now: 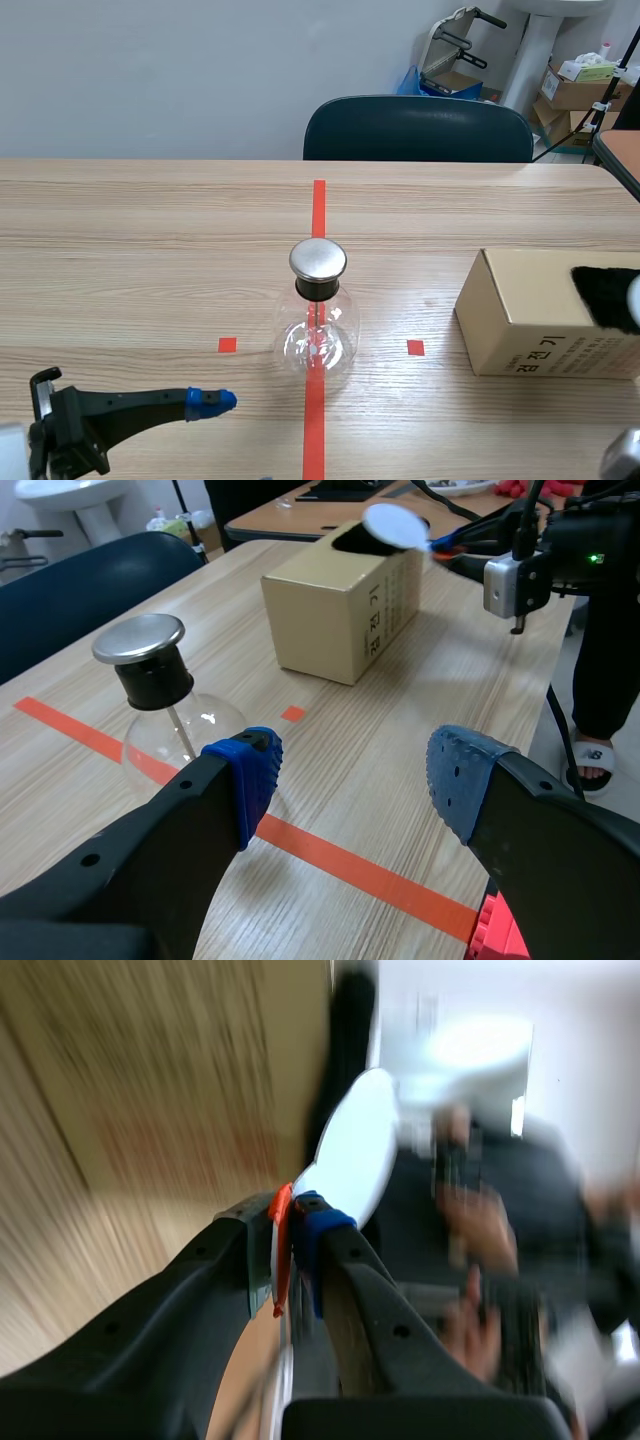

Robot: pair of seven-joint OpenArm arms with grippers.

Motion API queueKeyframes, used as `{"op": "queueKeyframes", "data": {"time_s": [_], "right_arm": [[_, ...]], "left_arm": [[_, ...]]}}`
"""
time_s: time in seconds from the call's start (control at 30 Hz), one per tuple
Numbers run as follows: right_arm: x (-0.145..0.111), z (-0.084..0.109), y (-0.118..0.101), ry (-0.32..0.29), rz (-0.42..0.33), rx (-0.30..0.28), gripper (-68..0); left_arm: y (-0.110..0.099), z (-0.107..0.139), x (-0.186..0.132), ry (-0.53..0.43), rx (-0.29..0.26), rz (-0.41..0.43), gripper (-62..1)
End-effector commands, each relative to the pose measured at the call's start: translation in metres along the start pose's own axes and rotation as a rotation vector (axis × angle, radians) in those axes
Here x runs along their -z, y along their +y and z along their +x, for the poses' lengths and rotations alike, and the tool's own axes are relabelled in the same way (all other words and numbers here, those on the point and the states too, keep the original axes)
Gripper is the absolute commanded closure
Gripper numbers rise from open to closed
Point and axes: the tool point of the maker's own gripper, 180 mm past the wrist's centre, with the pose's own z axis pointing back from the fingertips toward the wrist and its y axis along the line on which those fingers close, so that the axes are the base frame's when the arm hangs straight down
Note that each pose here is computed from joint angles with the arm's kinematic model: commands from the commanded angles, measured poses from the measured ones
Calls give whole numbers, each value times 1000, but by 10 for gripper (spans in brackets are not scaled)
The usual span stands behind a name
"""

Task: Do the electroscope experiment

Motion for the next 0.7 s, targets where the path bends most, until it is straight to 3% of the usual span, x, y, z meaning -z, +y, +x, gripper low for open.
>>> {"op": "queueKeyframes", "data": {"time_s": [0.0,0.03,0.13,0.17,0.2,0.23,0.3,0.37,0.4,0.5,0.53,0.6,0.67], "right_arm": [[0,-8,-10,9,-33,-55,-8],[1,-4,-9,-19,-28,-64,-9],[-2,34,-8,-232,-26,-72,-9],[-3,41,-8,-268,-28,-73,-8],[-3,41,-8,-266,-29,-70,-8],[-1,34,-9,-220,-33,-65,-8],[3,8,-11,-72,-37,-62,-8],[4,-5,-12,-4,-36,-69,-8],[4,-3,-12,-23,-32,-81,-8],[3,33,-13,-223,-35,-100,-9],[2,40,-14,-260,-39,-100,-9],[4,38,-15,-230,-45,-91,-8],[5,17,-16,-110,-46,-83,-8]], "left_arm": [[3,10,2,-37,2,6,-345],[4,11,1,-40,1,8,-345],[6,14,1,-48,-3,9,-345],[7,15,0,-53,-6,11,-345],[8,16,0,-57,-10,13,-345],[8,17,0,-58,-9,12,-345],[8,18,-1,-58,-3,5,-345],[8,18,-1,-58,-1,2,-345],[8,18,-1,-60,-4,4,-345],[8,19,-2,-63,-12,2,-345],[7,20,-2,-66,-19,-2,-345],[5,21,-2,-73,-30,-4,-345],[1,21,-1,-73,-25,-13,-345]]}}
